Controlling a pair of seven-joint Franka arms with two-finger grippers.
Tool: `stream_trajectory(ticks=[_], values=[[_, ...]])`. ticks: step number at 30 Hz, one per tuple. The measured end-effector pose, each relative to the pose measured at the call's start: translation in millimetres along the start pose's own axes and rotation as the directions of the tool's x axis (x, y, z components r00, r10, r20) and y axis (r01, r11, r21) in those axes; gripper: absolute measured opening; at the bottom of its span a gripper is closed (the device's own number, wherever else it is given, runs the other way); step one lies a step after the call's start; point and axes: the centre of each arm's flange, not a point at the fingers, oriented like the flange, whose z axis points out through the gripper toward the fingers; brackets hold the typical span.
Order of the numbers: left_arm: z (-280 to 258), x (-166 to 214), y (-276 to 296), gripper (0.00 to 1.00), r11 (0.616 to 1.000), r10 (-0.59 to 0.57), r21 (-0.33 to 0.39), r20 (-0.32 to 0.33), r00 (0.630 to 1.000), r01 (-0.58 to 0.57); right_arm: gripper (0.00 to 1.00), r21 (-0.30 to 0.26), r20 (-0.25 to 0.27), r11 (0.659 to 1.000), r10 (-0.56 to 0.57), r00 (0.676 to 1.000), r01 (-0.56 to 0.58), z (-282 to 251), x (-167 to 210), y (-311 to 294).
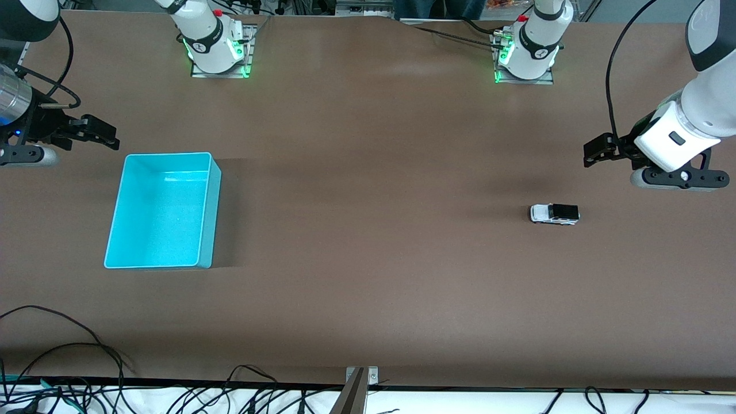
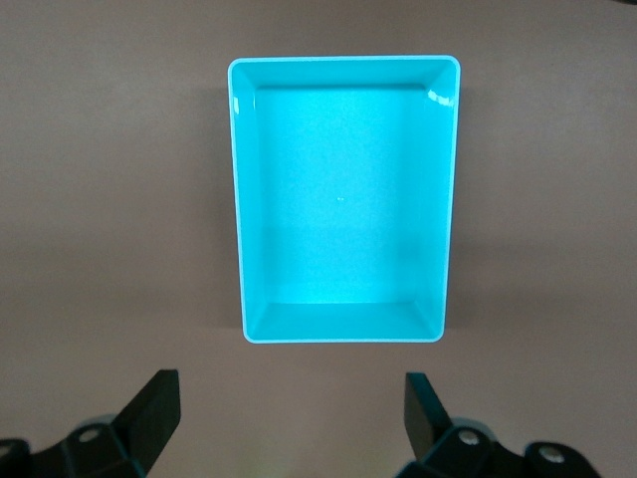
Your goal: Wind and store white jeep toy
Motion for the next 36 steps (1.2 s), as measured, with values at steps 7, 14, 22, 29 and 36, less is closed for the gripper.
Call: stream_trajectory(ticks=[7, 14, 22, 29, 36], values=[[5, 3, -1, 1.00, 0.992, 0.125, 0.000, 0.011, 0.992, -0.125, 1.00, 0.000, 0.000, 1.000, 0.000, 1.000, 0.000, 0, 0, 0], [23, 18, -13, 1.00, 0.937, 0.343, 0.063, 0.030, 0.939, -0.344, 1.00, 0.000, 0.001, 1.000, 0.001, 1.000, -0.001, 0, 0, 0], [56, 38, -21, 1.00, 0.819, 0.565, 0.072, 0.082, 0.821, -0.570, 1.00, 0.000, 0.001, 1.000, 0.001, 1.000, -0.001, 0, 0, 1], [96, 55, -26, 1.00, 0.692, 0.715, 0.014, 0.120, 0.688, -0.722, 1.00, 0.000, 0.001, 1.000, 0.001, 1.000, -0.001, 1, 0, 1], [139, 74, -44, 1.00, 0.555, 0.828, 0.001, 0.098, 0.552, -0.832, 1.00, 0.000, 0.001, 1.000, 0.002, 1.000, -0.002, 1, 0, 1]])
